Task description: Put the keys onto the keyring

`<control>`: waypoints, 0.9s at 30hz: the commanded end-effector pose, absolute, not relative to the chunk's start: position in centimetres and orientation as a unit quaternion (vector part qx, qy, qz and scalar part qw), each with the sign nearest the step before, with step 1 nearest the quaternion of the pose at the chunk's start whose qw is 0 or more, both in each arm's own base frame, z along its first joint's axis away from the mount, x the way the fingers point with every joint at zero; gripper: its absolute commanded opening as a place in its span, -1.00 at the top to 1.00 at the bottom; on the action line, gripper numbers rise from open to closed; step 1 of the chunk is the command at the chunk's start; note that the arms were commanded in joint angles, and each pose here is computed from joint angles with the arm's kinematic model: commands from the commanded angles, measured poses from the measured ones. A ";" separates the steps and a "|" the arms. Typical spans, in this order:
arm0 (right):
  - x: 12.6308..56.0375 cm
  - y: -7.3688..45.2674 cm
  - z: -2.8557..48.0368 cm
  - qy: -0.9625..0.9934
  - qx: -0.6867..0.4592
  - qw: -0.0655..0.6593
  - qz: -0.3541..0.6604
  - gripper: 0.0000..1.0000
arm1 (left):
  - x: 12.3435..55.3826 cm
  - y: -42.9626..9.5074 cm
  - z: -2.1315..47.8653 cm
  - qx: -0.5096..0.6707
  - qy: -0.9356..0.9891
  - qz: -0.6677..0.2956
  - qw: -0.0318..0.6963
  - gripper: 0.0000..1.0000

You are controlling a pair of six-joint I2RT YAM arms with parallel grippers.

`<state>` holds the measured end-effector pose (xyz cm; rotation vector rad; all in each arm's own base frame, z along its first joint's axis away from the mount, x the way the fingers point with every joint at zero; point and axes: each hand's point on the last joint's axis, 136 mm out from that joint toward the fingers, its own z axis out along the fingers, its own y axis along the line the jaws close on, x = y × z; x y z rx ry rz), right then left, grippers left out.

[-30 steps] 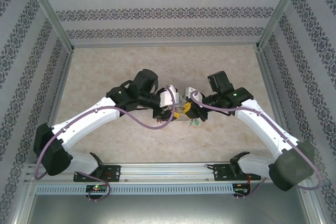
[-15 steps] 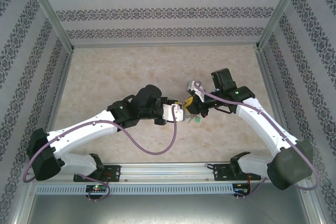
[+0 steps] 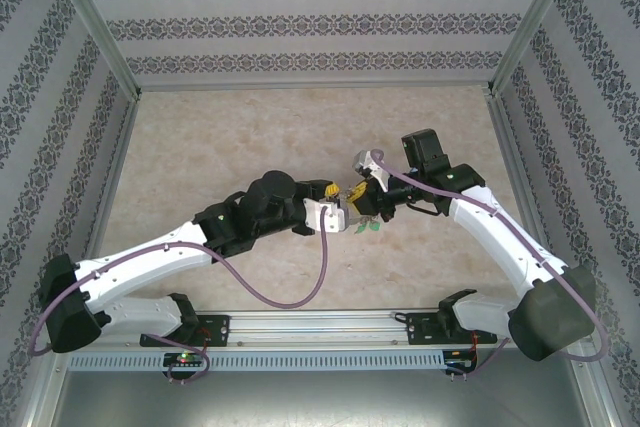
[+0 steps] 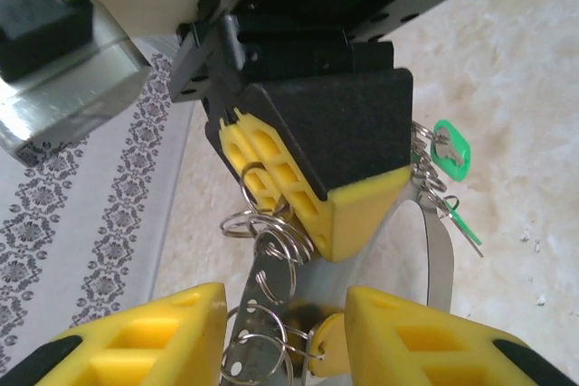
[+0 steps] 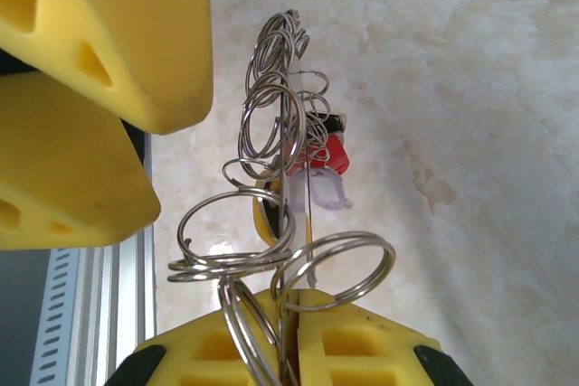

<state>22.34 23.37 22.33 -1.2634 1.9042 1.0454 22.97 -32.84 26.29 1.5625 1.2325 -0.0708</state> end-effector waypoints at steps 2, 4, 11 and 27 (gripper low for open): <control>22.3 23.8 23.6 0.702 -0.474 0.322 0.424 1.00 | 23.2 -33.2 26.7 0.662 0.499 0.000 0.559 0.22; 22.4 23.7 23.7 0.702 -0.472 0.323 0.425 1.00 | 23.4 -33.5 26.7 0.664 0.496 0.008 0.560 0.22; 22.3 23.8 23.6 0.705 -0.465 0.320 0.429 1.00 | 24.2 -33.8 27.5 0.643 0.500 0.019 0.579 0.37; 22.5 24.1 23.7 0.702 -0.457 0.318 0.444 1.00 | 24.3 -34.2 25.9 0.661 0.511 0.017 0.549 0.78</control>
